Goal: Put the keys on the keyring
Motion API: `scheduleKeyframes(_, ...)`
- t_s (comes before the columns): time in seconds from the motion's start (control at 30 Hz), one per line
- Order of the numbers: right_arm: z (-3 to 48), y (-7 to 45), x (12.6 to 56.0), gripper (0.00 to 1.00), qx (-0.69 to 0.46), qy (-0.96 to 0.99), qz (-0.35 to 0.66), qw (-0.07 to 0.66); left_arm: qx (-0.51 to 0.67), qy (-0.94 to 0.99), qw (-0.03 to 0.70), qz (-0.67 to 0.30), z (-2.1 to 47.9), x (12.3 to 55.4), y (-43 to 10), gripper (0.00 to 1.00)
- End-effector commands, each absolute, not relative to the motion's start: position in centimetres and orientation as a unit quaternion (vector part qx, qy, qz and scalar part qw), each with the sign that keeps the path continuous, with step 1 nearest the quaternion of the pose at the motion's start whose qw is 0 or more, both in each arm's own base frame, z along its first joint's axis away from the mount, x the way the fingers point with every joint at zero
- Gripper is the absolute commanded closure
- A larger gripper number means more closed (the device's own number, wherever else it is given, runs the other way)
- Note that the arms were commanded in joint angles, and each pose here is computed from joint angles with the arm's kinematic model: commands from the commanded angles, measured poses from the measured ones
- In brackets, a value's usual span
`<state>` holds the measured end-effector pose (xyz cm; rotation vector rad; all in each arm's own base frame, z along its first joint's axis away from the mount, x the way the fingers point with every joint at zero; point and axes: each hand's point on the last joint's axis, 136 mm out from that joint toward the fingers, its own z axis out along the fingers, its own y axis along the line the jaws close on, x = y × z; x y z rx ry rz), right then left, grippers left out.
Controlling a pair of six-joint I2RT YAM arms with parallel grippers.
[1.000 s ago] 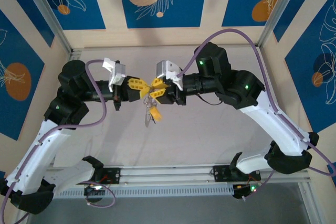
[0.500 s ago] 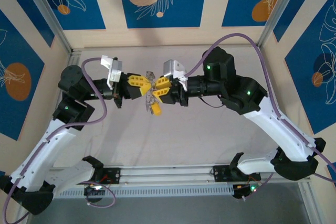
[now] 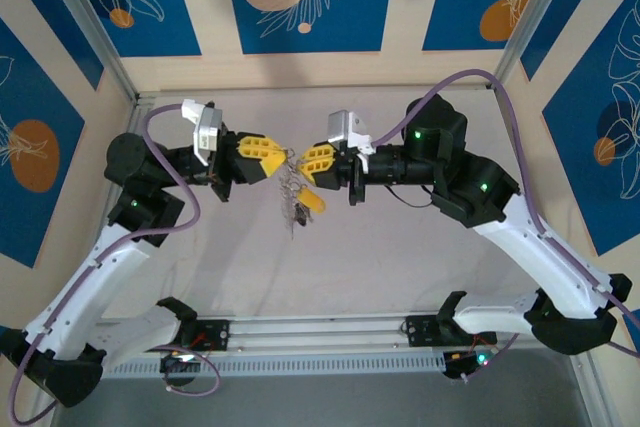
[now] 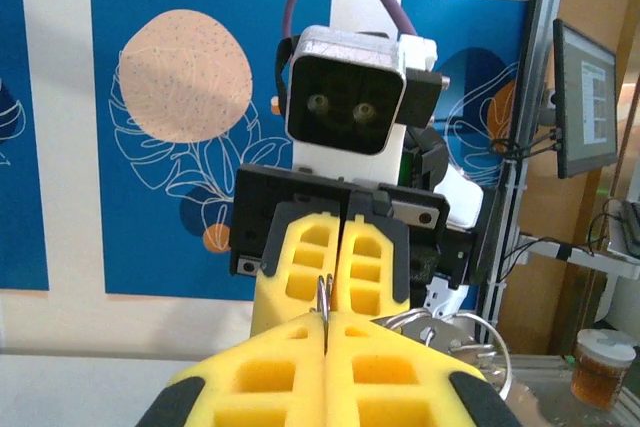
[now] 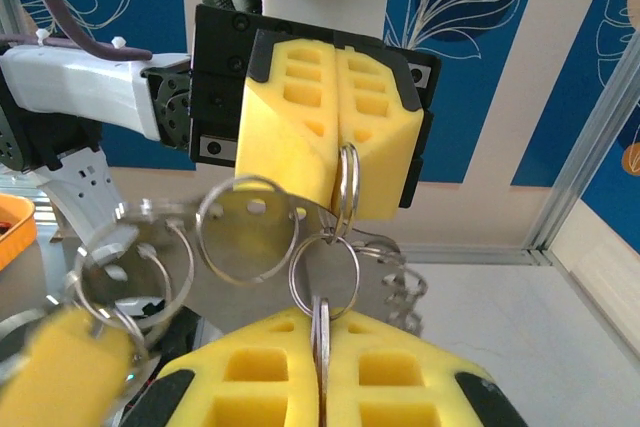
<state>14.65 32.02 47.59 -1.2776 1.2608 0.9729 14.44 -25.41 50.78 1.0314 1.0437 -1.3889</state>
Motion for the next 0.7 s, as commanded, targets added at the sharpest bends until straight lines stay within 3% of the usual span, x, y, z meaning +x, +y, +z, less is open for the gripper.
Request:
scheduleKeyframes(0.0, 46.7, 32.3, 15.2, 0.97, -0.535, 0.539, 0.4, 0.513, 0.437, 0.392, 0.559, -0.585, 53.0, 13.4, -24.6, 1.0)
scheduleKeyframes(0.33, 46.1, 33.5, 15.0, 0.95, -0.55, 0.539, 0.418, 0.481, 0.437, 0.384, 0.557, -0.593, 53.1, 13.2, -24.5, 1.0)
scheduleKeyframes(0.6, 46.7, 31.9, 14.8, 0.55, -0.531, 0.546, 0.405, 0.506, 0.44, 0.383, 0.557, -0.591, 52.9, 13.0, -24.4, 1.0)
scheduleKeyframes(0.67, 47.1, 31.1, 15.1, 0.49, -0.517, 0.551, 0.393, 0.524, 0.44, 0.385, 0.556, -0.591, 52.8, 13.1, -24.4, 1.0)
